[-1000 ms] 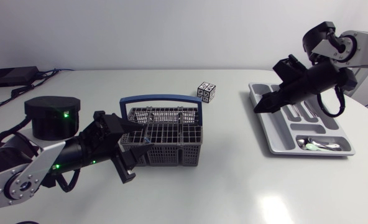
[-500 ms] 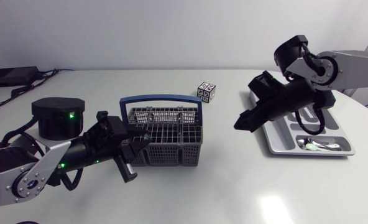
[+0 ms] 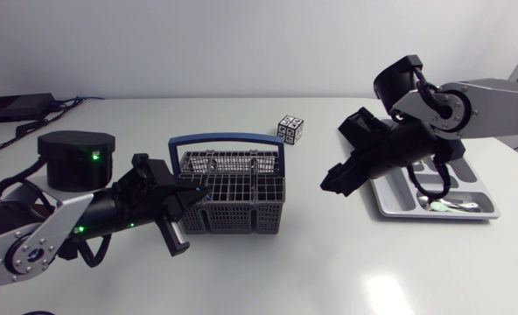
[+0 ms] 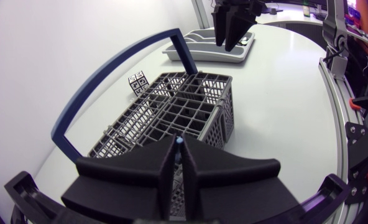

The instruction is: Transfer all utensils from the basket to the drawer tray.

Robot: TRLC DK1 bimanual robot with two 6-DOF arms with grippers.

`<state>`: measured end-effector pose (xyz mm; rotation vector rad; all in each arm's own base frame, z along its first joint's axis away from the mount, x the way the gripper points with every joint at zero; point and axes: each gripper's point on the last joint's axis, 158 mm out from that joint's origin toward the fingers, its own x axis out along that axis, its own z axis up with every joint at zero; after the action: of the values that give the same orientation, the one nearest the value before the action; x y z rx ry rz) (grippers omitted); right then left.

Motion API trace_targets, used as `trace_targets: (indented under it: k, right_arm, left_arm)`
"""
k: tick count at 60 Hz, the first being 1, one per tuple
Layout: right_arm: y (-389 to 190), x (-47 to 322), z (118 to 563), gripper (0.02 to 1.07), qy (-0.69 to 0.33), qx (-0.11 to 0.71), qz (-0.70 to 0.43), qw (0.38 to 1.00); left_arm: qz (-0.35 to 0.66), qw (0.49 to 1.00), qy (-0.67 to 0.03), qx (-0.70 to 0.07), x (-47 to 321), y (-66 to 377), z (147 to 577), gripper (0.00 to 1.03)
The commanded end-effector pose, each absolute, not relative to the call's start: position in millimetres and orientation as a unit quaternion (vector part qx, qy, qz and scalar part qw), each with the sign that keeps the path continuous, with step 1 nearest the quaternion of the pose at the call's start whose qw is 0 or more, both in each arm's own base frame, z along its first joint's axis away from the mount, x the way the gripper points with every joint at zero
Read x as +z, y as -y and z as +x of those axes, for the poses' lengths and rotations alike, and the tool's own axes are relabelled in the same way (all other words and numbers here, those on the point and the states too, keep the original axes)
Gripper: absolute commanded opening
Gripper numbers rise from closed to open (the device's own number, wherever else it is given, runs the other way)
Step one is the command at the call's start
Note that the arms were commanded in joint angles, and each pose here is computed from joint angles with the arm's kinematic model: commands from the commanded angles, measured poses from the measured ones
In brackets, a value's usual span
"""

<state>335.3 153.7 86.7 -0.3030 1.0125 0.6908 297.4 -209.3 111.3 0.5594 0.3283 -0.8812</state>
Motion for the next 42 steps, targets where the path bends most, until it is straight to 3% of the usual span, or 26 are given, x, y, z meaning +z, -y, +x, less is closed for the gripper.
trace_targets:
  k: [1,26,42]
  right_arm:
    - [-157.1,87.5,324.8,0.68,-0.475,0.325,-0.138,0.806]
    - [-183.1,125.5,300.9,0.71,-0.428,0.358,-0.155,0.815]
    - [-221.1,155.6,271.6,0.74,-0.377,0.415,-0.179,0.809]
  left_arm:
    - [0.272,0.86,-0.122,-0.414,142.7,211.7,303.6,0.04]
    - [0.234,0.87,-0.095,-0.424,256.8,213.9,282.5,0.04]
    - [0.142,0.867,-0.146,-0.454,287.7,224.4,257.0,0.04]
